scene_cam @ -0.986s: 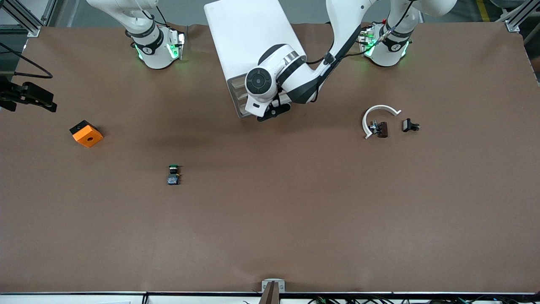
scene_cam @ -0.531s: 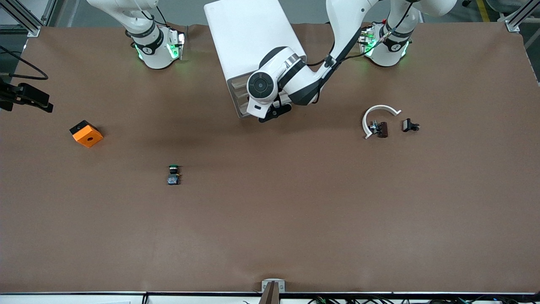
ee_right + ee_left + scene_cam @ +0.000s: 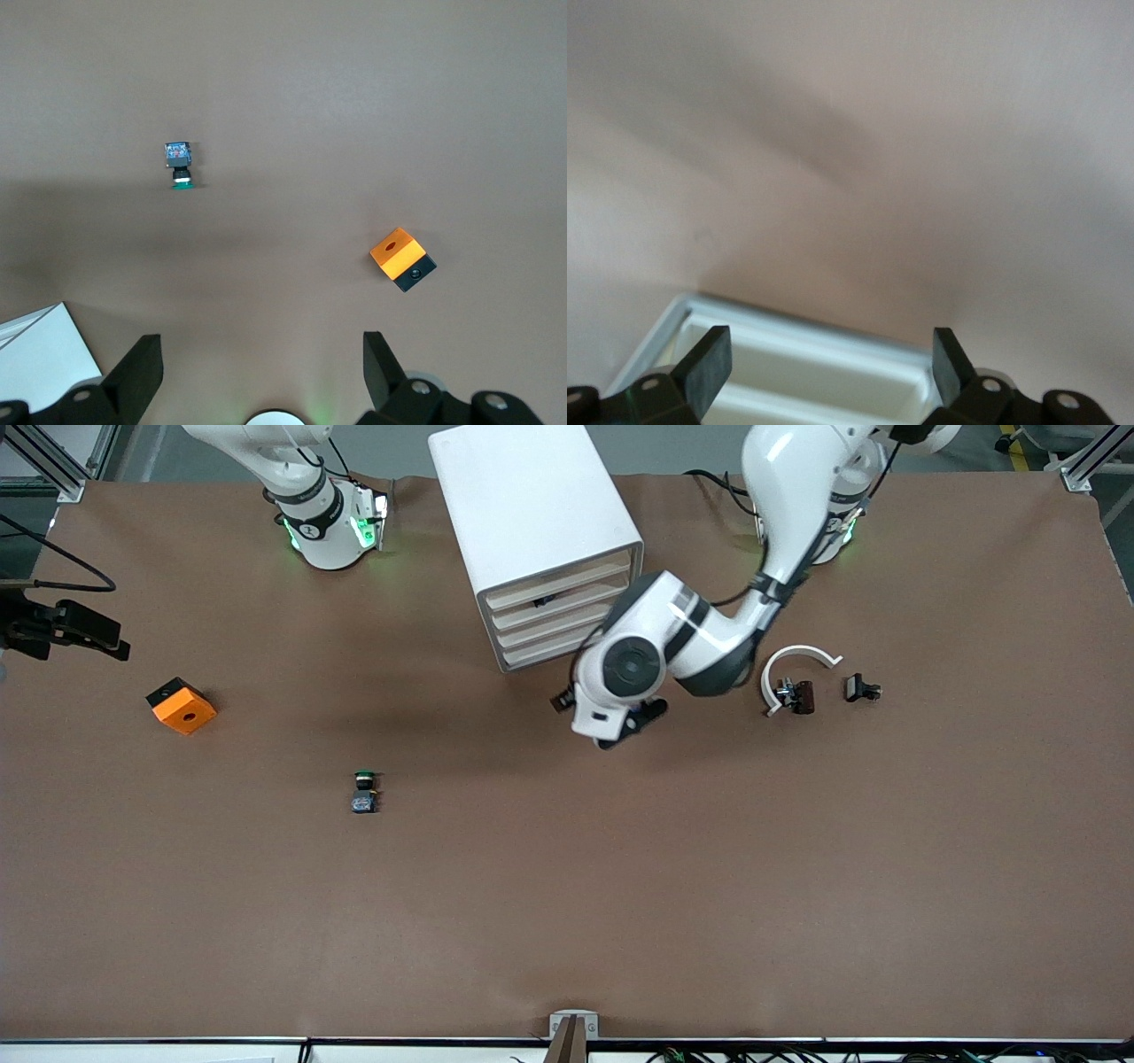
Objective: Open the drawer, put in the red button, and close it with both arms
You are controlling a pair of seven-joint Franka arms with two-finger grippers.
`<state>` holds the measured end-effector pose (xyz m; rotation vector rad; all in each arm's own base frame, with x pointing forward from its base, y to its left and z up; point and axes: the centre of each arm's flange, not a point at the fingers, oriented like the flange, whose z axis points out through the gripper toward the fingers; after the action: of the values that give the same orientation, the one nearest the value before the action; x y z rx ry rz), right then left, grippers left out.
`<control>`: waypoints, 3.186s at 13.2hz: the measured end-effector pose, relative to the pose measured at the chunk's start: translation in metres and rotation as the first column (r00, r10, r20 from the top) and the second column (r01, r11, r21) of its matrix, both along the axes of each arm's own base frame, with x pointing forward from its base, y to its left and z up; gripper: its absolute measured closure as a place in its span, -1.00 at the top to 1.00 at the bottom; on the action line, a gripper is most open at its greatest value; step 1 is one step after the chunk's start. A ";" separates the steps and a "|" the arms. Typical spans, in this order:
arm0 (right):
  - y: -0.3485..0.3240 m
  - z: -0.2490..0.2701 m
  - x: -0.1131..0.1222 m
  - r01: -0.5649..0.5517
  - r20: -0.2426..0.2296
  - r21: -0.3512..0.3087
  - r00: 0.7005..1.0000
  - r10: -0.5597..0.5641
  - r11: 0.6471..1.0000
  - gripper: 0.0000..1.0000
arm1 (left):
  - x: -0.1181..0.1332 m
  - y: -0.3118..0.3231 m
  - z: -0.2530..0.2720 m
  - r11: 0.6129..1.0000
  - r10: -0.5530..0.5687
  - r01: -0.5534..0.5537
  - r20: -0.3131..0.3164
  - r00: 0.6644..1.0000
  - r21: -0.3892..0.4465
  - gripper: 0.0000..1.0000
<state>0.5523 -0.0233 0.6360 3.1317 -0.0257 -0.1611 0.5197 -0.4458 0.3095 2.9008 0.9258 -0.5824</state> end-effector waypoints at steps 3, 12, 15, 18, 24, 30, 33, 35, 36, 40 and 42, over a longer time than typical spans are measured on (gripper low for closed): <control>0.001 -0.001 -0.004 -0.002 0.014 0.000 1.000 0.002 1.000 1.00 | 0.054 0.056 0.021 0.998 0.020 -0.028 0.121 0.992 0.065 1.00; 0.005 0.000 -0.019 -0.008 0.060 -0.002 0.998 0.008 1.000 1.00 | 0.142 0.235 0.116 0.995 -0.059 0.028 0.324 0.944 0.101 1.00; 0.005 0.002 -0.019 -0.008 0.069 -0.003 0.998 0.008 1.000 1.00 | 0.142 0.278 0.153 0.986 -0.137 0.095 0.344 0.929 0.136 1.00; 0.005 0.003 -0.019 -0.008 0.075 -0.003 0.997 0.009 1.000 1.00 | 0.135 0.317 0.185 0.971 -0.225 0.183 0.337 0.914 0.153 1.00; 0.006 0.007 -0.020 -0.009 0.083 -0.003 0.996 0.009 1.000 1.00 | 0.097 0.395 0.266 0.922 -0.384 0.345 0.302 0.873 0.174 1.00; 0.006 0.008 -0.020 -0.010 0.087 -0.004 0.996 0.010 1.000 1.00 | 0.059 0.397 0.313 0.899 -0.436 0.398 0.277 0.856 0.182 1.00; 0.007 0.008 -0.020 -0.011 0.087 -0.004 0.996 0.011 1.000 1.00 | 0.053 0.399 0.319 0.876 -0.482 0.449 0.282 0.830 0.177 1.00; 0.007 0.008 -0.020 -0.012 0.087 -0.004 0.996 0.012 1.000 1.00 | 0.045 0.402 0.322 0.873 -0.488 0.458 0.284 0.826 0.169 1.00; 0.007 0.008 -0.020 -0.012 0.087 -0.004 0.996 0.012 1.000 1.00 | 0.039 0.402 0.323 0.867 -0.498 0.468 0.283 0.820 0.169 1.00; 0.008 0.009 -0.020 -0.013 0.087 -0.004 0.996 0.014 1.000 1.00 | 0.007 0.387 0.331 0.851 -0.524 0.492 0.296 0.798 0.181 1.00; 0.008 0.009 -0.020 -0.014 0.087 -0.004 0.996 0.014 1.000 1.00 | -0.007 0.385 0.329 0.848 -0.531 0.496 0.302 0.792 0.188 1.00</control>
<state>0.5328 -0.0152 0.6446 3.1327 -0.0043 -0.0239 0.5129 -0.0610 0.6383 3.1915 0.1083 -0.0183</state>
